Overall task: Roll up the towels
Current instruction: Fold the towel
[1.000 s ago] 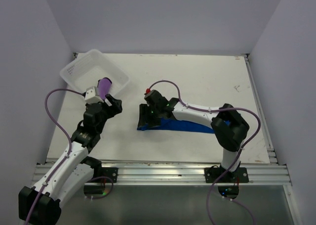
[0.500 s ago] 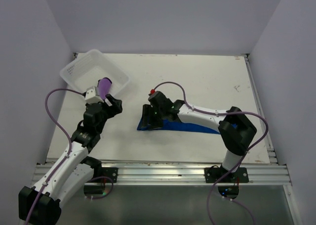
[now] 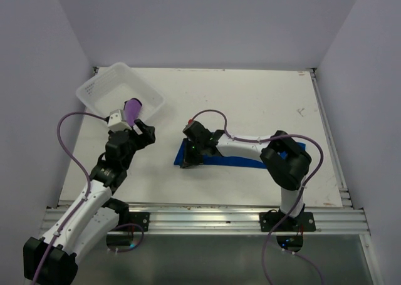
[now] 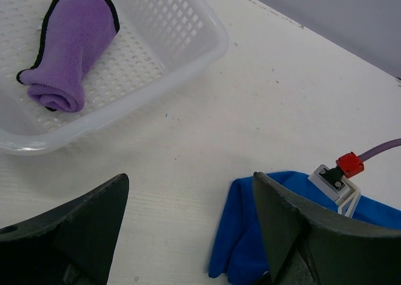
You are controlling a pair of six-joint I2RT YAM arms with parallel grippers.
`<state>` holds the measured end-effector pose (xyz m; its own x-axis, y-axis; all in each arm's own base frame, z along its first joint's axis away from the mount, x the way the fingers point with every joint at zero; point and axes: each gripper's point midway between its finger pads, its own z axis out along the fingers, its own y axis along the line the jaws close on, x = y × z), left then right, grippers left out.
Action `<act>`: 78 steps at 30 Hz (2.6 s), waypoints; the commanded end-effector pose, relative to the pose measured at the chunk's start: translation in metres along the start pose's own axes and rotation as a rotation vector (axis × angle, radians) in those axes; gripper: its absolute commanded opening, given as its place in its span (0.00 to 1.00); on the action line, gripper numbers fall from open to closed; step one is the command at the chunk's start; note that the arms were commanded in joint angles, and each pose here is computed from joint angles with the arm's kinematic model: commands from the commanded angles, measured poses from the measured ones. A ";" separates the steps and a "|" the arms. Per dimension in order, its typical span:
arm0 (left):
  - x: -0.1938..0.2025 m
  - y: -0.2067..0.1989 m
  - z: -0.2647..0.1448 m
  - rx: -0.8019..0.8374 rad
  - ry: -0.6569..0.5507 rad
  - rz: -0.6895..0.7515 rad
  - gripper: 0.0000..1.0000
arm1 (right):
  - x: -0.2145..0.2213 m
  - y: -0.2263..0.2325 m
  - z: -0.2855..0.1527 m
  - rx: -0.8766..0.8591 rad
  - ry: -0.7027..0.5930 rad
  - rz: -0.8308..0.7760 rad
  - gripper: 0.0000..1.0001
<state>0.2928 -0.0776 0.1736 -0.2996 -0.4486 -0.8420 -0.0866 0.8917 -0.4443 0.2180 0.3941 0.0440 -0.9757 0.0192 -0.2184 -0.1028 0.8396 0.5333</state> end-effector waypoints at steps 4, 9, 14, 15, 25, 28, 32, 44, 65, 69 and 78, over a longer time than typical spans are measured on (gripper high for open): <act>-0.007 -0.007 -0.001 0.041 -0.030 0.002 0.84 | -0.032 0.040 -0.023 -0.071 -0.109 0.001 0.00; 0.009 -0.006 0.000 0.060 0.016 -0.011 0.85 | -0.041 0.049 -0.038 -0.109 -0.168 0.054 0.00; 0.014 -0.012 0.000 0.099 0.021 -0.042 0.85 | -0.051 0.050 -0.049 -0.128 -0.241 0.116 0.00; 0.018 -0.011 0.000 0.100 0.031 -0.049 0.85 | -0.056 0.049 -0.053 -0.126 -0.270 0.131 0.00; 0.043 -0.025 0.002 0.196 0.112 -0.117 0.86 | -0.101 0.037 -0.098 -0.122 -0.470 0.212 0.00; 0.050 -0.025 0.006 0.215 0.125 -0.075 0.86 | -0.109 0.035 -0.101 -0.141 -0.478 0.246 0.00; 0.071 -0.026 0.010 0.271 0.180 0.017 0.86 | -0.119 0.037 -0.106 -0.152 -0.496 0.261 0.00; 0.093 -0.042 0.009 0.370 0.118 0.137 0.89 | -0.146 0.038 -0.119 -0.195 -0.544 0.350 0.00; 0.110 -0.094 0.040 0.370 0.017 0.341 1.00 | -0.174 0.050 -0.123 -0.310 -0.493 0.381 0.00; 0.113 -0.100 0.048 0.338 0.009 0.352 0.99 | -0.175 0.050 -0.127 -0.310 -0.498 0.375 0.00; 0.125 -0.099 0.070 0.173 -0.005 0.416 1.00 | -0.175 0.046 -0.131 -0.318 -0.497 0.383 0.00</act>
<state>0.3142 -0.2335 0.0776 -0.3410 -0.0402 -0.9392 0.2934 0.9446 -0.1470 0.3535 0.3533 0.1812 -0.7699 0.5771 -0.2722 0.1553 0.5832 0.7973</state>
